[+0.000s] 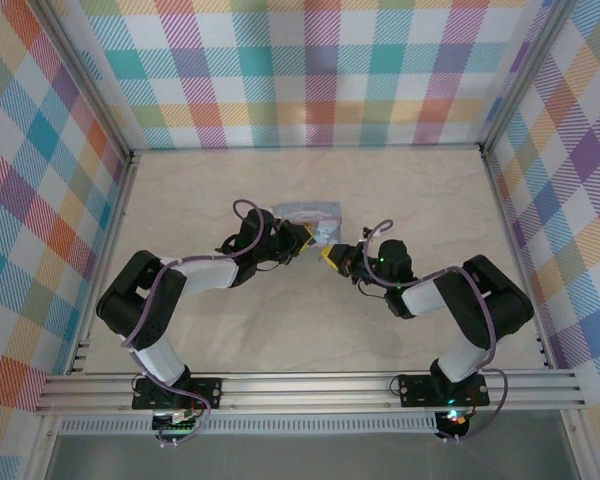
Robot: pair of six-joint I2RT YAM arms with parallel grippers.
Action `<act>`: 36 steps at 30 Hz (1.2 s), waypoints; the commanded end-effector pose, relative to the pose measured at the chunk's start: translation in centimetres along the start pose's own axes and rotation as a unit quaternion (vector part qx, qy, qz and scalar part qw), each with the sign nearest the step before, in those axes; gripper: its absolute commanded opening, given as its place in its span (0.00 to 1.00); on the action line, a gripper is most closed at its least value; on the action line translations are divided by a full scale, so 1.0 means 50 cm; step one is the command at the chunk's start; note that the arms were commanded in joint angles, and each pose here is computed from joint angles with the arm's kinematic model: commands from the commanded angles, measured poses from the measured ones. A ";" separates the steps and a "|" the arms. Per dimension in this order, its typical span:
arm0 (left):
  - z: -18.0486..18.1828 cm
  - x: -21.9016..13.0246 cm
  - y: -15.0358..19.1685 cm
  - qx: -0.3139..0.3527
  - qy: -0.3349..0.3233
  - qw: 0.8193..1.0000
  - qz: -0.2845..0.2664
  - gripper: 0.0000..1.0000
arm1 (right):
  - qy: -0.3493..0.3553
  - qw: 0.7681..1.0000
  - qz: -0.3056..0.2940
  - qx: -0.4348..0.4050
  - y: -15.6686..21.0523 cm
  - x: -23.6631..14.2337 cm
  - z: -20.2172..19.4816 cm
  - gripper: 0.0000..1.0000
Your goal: Unlock a padlock with a key
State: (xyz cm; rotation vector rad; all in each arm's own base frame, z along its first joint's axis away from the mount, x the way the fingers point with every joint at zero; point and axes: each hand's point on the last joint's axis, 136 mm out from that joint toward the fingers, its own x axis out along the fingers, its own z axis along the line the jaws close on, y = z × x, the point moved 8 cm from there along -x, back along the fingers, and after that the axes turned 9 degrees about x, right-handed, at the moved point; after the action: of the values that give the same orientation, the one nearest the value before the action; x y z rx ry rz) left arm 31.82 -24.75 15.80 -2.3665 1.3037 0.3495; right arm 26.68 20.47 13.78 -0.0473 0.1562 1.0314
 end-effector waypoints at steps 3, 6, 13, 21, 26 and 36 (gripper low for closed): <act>-0.008 0.005 0.006 -0.003 0.025 1.000 0.005 0.11 | -0.035 0.999 0.008 -0.013 -0.002 0.021 0.027 0.00; -0.010 0.005 0.006 -0.004 0.027 1.000 0.005 0.11 | -0.034 0.999 0.007 -0.010 -0.002 0.024 0.023 0.00; -0.009 0.005 0.006 -0.005 0.028 1.000 0.003 0.11 | -0.029 1.000 0.007 -0.007 0.003 0.024 0.016 0.00; -0.008 0.003 0.005 -0.006 0.030 1.000 0.000 0.11 | -0.032 0.999 0.002 -0.002 0.007 0.015 0.014 0.00; -0.007 0.003 0.005 -0.006 0.029 1.000 0.000 0.11 | -0.028 1.000 -0.004 -0.001 0.012 0.002 0.010 0.00; -0.007 0.003 0.005 -0.006 0.030 1.000 0.000 0.11 | -0.022 1.000 -0.003 -0.003 0.014 0.001 0.004 0.00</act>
State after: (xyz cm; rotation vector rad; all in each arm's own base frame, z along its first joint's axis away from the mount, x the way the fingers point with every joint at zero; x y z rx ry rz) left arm 31.65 -24.64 15.28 -2.3821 1.3055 0.3646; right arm 26.19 20.63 12.87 -0.0302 0.1745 1.0232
